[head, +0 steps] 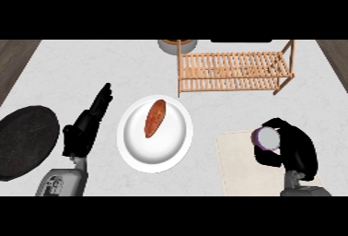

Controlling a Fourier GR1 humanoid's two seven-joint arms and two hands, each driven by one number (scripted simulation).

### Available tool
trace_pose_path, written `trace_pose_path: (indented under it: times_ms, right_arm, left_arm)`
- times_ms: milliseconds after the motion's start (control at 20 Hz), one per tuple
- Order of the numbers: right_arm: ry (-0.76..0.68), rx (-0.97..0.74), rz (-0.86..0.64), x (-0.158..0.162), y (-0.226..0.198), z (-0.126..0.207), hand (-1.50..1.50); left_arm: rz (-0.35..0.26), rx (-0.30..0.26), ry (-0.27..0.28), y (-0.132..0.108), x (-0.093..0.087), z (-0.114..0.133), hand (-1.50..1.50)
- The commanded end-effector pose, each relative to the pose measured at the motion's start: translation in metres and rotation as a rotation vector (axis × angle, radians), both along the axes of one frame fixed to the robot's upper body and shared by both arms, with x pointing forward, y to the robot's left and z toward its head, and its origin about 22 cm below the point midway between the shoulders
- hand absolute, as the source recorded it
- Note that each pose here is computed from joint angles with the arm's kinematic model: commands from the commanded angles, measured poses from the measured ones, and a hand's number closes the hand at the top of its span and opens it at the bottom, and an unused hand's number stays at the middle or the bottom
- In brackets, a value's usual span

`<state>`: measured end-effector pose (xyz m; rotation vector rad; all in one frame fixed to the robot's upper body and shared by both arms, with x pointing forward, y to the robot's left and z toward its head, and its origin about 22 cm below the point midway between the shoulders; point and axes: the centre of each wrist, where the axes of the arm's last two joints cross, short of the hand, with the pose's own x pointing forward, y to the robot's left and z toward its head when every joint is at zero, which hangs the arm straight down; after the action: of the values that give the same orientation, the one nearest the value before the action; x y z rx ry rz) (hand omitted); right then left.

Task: Pick the can from the placemat and place it in the tiered shelf

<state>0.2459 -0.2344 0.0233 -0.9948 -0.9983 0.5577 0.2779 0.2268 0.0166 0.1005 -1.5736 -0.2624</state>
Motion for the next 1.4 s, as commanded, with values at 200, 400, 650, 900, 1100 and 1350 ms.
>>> trace_pose_path:
  times_ms: [200, 400, 650, 900, 1100, 1350]
  right_arm:
    - [0.110, -0.071, 0.359, -0.014, 0.143, -0.003, 1.50]
    - [0.129, -0.060, 0.427, -0.034, 0.198, -0.001, 1.50]
    - [-0.035, 0.142, 0.402, -0.035, 0.226, 0.027, 1.50]
    - [-0.234, 0.306, 0.414, -0.064, 0.238, 0.069, 1.50]
    - [-0.355, 0.296, 0.385, -0.061, 0.245, 0.106, 1.50]
    - [-0.457, 0.202, 0.274, -0.044, 0.239, 0.143, 1.50]
  left_arm:
    - [-0.046, -0.015, -0.017, -0.021, 0.002, 0.004, 0.00]
    - [-0.055, -0.006, -0.004, -0.019, 0.007, 0.005, 0.00]
    - [-0.023, 0.001, -0.016, -0.005, 0.012, 0.002, 0.00]
    - [-0.005, -0.013, 0.008, -0.019, 0.003, -0.002, 0.00]
    - [-0.016, 0.000, -0.004, -0.020, 0.011, 0.007, 0.00]
    - [-0.006, -0.011, 0.016, -0.010, 0.001, -0.009, 0.00]
